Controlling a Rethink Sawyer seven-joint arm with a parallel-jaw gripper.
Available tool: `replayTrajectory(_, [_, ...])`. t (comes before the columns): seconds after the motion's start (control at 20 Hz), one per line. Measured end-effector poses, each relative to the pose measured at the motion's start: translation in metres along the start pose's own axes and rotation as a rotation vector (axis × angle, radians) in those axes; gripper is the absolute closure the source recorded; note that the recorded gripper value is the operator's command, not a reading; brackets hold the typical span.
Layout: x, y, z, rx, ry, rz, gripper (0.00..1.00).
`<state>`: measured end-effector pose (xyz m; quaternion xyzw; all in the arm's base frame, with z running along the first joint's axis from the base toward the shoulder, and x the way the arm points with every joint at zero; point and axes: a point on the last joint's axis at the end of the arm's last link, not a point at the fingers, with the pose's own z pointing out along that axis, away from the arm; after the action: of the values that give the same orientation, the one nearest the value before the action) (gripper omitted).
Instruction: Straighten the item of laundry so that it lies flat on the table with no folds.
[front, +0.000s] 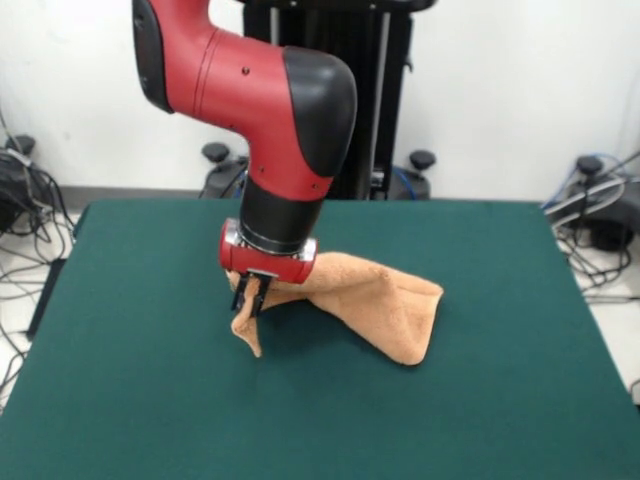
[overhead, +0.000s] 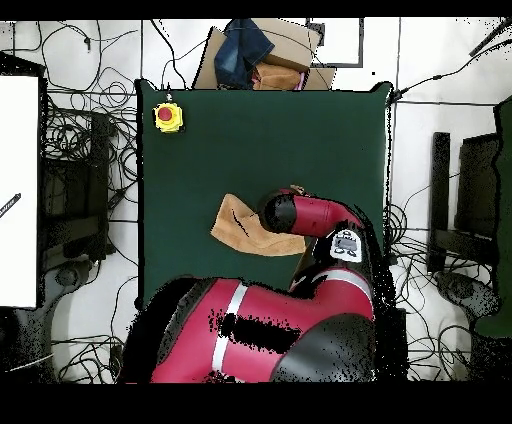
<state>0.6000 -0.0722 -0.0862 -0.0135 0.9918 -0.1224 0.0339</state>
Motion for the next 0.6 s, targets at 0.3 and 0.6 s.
replayTrajectory(0.3, [-0.003, -0.025, -0.007, -0.042, 0.006, 0.061, 1.0])
replayTrajectory(0.6, [0.001, -0.054, -0.015, -0.048, 0.02, 0.096, 1.0])
